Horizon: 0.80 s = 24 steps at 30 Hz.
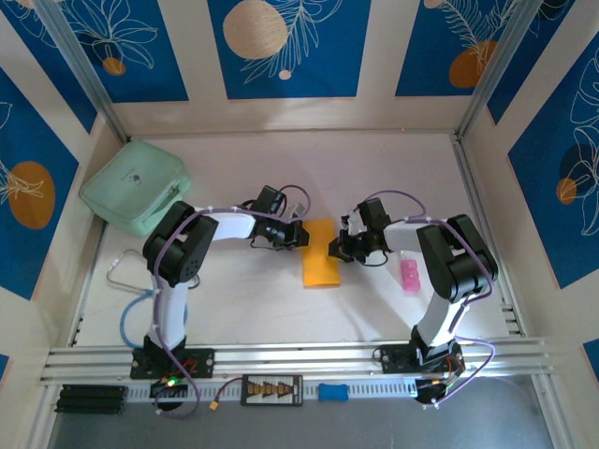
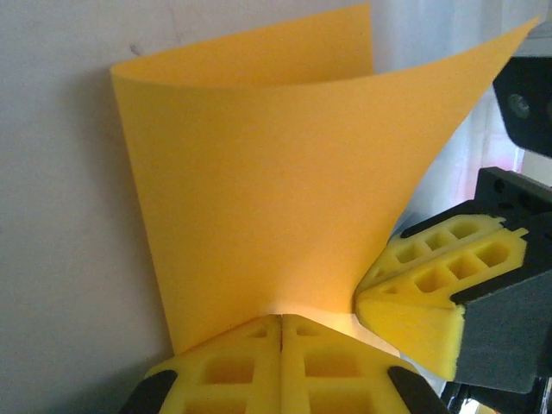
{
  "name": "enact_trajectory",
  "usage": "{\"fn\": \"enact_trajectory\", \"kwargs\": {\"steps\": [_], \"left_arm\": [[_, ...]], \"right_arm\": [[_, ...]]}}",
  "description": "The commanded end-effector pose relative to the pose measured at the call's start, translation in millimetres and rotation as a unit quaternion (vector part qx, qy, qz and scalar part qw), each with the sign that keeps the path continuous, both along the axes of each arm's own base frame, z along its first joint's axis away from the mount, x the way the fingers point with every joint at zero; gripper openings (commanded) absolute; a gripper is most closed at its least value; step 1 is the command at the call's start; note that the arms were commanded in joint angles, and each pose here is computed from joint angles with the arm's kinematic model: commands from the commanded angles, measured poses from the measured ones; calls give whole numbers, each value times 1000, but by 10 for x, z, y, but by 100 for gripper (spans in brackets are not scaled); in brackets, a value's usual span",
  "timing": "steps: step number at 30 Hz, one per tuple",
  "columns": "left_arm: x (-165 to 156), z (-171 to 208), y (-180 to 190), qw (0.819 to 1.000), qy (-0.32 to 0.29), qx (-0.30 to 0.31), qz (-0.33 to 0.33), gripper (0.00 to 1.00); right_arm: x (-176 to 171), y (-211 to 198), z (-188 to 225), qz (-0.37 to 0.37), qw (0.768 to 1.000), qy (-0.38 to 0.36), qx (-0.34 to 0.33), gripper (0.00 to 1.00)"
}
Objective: Fold a paper plane with a square sheet of paper (pick it up from the middle)
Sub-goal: First fold the square sheet of paper in half at the center of the table.
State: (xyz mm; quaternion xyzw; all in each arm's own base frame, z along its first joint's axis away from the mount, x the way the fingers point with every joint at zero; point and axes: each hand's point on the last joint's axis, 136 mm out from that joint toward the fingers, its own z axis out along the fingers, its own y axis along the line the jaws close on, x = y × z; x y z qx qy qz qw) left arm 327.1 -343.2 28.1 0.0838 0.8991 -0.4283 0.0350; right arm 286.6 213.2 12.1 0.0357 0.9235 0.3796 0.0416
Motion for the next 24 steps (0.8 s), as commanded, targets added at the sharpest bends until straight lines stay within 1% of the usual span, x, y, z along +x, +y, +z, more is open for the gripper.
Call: {"fn": "enact_trajectory", "kwargs": {"steps": [1,4,7,11,13,16,21,24], "left_arm": [[163,117,18,1000,-13,-1,4,0],[199,-23,61,1000,-5,15,5,0],[201,-157,94,1000,10,17,7,0],[199,-370,220,998,24,51,23,0],[196,-412,244,998,32,54,29,0],[221,-319,204,998,30,41,31,0],[323,33,82,1000,0,7,19,0],[359,74,40,1000,-3,2,10,0]], "right_arm": [[-335,-239,-406,-9,994,77,-74,0],[-337,-234,-410,-8,994,78,-74,0],[-343,-241,-409,-9,994,78,-74,0],[-341,-240,-397,-9,994,76,-74,0],[-346,-246,-399,-10,994,76,-74,0],[-350,-249,-399,-10,994,76,-74,0],[-350,-245,-398,-10,994,77,-72,0],[-350,-247,-405,-11,994,77,-73,0]]}}
